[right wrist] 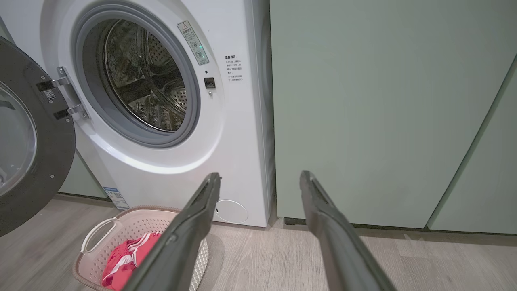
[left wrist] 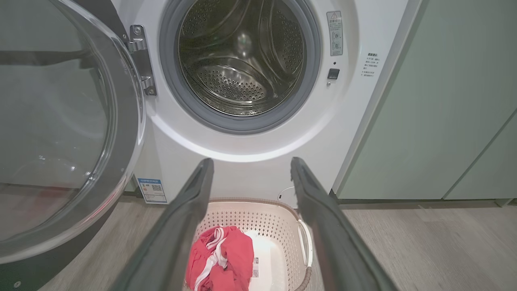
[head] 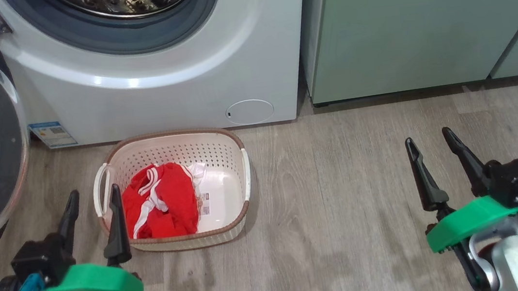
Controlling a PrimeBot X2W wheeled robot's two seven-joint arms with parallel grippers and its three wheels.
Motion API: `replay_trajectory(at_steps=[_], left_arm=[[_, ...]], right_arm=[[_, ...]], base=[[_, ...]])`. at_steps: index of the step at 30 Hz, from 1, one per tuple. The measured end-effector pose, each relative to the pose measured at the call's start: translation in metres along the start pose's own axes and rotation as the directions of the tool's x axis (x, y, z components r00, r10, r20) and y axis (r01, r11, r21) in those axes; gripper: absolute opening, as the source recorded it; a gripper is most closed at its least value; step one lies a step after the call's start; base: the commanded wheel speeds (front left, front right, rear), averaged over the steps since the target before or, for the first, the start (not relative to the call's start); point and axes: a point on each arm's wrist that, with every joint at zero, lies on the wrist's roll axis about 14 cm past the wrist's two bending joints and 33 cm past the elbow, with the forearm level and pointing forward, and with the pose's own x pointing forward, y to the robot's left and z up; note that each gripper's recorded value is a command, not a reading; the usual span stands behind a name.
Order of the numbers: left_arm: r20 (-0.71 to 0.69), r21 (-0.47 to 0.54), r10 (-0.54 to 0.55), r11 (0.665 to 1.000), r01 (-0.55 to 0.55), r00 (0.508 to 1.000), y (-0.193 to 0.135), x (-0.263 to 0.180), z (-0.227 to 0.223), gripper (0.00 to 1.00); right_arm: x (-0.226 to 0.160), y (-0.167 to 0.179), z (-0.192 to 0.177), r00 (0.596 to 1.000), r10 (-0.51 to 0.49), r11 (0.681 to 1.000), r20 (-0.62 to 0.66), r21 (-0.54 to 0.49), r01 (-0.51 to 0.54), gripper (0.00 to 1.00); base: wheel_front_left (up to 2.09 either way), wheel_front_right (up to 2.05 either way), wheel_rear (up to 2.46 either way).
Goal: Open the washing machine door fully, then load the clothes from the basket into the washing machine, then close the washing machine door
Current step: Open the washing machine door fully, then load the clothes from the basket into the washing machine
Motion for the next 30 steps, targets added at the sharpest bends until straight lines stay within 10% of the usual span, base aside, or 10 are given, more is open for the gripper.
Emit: replay_trajectory(at_steps=[30], left_arm=[[-0.028, 0.005, -0.029, 1.000, 0.030, 0.999, -0.0096, 0.0043, -0.0078, 1.00]], right_arm=[[-0.0026, -0.0059, -0.0053, 1.000, -0.018, 1.000, -0.012, 0.000, 0.018, 1.00]], base=[[0.12, -0.12, 0.00]])
